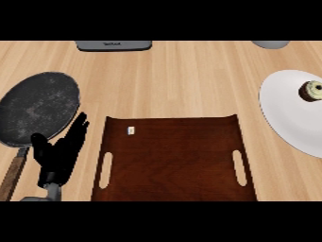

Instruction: Pick the cupcake from the tray and place it in the plate

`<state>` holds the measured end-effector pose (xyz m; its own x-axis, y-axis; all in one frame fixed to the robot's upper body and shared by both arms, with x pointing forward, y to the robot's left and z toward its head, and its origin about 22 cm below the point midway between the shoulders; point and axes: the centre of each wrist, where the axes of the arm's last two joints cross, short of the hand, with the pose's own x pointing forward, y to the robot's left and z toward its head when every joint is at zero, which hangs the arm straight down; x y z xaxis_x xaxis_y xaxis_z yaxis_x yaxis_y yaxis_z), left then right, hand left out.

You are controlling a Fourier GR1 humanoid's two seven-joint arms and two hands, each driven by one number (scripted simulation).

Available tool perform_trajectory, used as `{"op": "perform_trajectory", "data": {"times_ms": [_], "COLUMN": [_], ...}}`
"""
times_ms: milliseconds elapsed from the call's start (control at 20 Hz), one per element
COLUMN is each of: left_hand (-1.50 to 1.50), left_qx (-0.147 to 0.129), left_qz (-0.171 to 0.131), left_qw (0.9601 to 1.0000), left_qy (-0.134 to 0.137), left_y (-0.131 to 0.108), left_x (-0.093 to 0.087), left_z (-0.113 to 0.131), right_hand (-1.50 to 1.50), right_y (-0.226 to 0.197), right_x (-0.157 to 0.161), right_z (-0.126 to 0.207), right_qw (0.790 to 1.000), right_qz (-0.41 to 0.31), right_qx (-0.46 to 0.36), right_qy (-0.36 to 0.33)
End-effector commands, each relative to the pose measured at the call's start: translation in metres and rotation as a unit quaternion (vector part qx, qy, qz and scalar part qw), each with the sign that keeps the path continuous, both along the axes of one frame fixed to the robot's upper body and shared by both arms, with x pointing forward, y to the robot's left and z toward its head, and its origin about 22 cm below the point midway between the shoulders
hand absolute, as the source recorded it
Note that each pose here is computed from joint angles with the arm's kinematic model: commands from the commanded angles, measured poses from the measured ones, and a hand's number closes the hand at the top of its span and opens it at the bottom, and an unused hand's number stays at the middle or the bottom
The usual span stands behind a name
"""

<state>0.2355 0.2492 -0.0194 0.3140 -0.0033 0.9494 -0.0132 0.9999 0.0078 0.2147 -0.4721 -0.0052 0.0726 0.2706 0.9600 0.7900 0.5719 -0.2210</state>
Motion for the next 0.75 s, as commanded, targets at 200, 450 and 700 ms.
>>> {"op": "perform_trajectory", "data": {"times_ms": [200,450,700], "left_hand": [0.00,0.00,0.00], "left_qx": [-0.002,-0.009,0.002], "left_qz": [0.002,-0.001,-0.002], "left_qw": [0.9996,0.9994,0.9994], "left_qy": [0.029,0.034,0.033], "left_y": [0.002,-0.013,-0.018], "left_x": [-0.015,0.001,-0.005], "left_z": [-0.014,-0.012,-0.016], "right_hand": [-1.50,-1.50,-1.50], "right_y": [0.026,0.048,0.064], "right_x": [-0.086,-0.110,-0.120], "right_z": [-0.013,-0.002,-0.011], "right_qw": [0.998,0.996,0.997], "right_qz": [0.029,0.032,0.015], "right_qx": [-0.023,-0.031,-0.023], "right_qy": [0.047,0.074,0.073]}}
